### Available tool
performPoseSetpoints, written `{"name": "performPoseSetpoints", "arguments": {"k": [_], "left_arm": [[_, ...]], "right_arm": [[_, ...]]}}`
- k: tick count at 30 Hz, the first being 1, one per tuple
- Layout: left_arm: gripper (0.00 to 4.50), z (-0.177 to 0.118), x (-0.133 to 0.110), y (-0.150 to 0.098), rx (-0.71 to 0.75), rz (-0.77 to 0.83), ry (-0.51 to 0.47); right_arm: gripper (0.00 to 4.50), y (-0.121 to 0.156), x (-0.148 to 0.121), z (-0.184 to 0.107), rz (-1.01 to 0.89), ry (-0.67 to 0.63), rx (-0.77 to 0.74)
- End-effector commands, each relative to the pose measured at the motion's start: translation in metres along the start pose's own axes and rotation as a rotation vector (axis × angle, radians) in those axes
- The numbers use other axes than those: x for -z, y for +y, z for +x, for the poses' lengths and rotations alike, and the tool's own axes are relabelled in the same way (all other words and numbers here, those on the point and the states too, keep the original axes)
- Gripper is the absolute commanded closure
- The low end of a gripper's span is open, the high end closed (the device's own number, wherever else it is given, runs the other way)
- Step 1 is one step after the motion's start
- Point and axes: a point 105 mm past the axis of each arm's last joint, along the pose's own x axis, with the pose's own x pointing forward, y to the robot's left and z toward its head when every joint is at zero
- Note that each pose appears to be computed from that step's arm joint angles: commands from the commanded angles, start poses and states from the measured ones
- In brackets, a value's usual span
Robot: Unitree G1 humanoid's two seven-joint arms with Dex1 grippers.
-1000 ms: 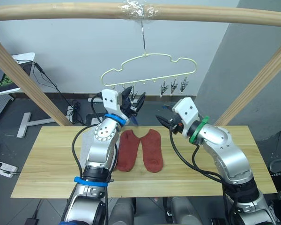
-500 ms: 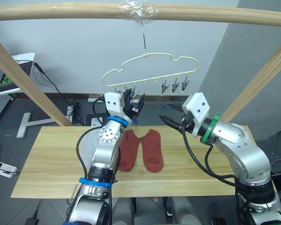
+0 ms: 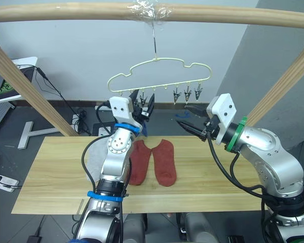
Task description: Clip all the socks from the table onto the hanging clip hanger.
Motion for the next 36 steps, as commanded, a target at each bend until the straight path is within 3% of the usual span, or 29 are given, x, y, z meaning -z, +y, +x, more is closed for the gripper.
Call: {"name": "performPoseSetpoints", "arguments": {"k": [1,9,14,17,24,36], "left_arm": [[1.56,-0.009,-0.031,0.001,0.067,0.021,-0.084],[1.56,-0.029,0.001,-0.012,0.175,0.017,0.048],[1.56,-0.026,-0.002,-0.017,0.219,0.034,0.002],[1.56,-0.027,0.009,-0.023,0.223,0.029,0.039],[1.56,-0.019,0.026,-0.019,0.104,0.043,0.096],[1.56,-0.006,0.024,-0.019,0.051,0.021,0.082]], "right_arm": [[1.92,0.0,-0.012,-0.005,-0.036,-0.044,-0.002],[1.92,0.0,-0.015,-0.004,-0.044,-0.05,-0.013],[1.92,0.0,-0.015,-0.005,-0.046,-0.046,-0.019],[1.92,0.0,-0.015,-0.007,-0.046,-0.041,-0.019],[1.92,-0.001,-0.019,-0.008,-0.054,-0.044,-0.026],[1.92,-0.004,-0.02,-0.009,-0.065,-0.041,-0.023]]}}
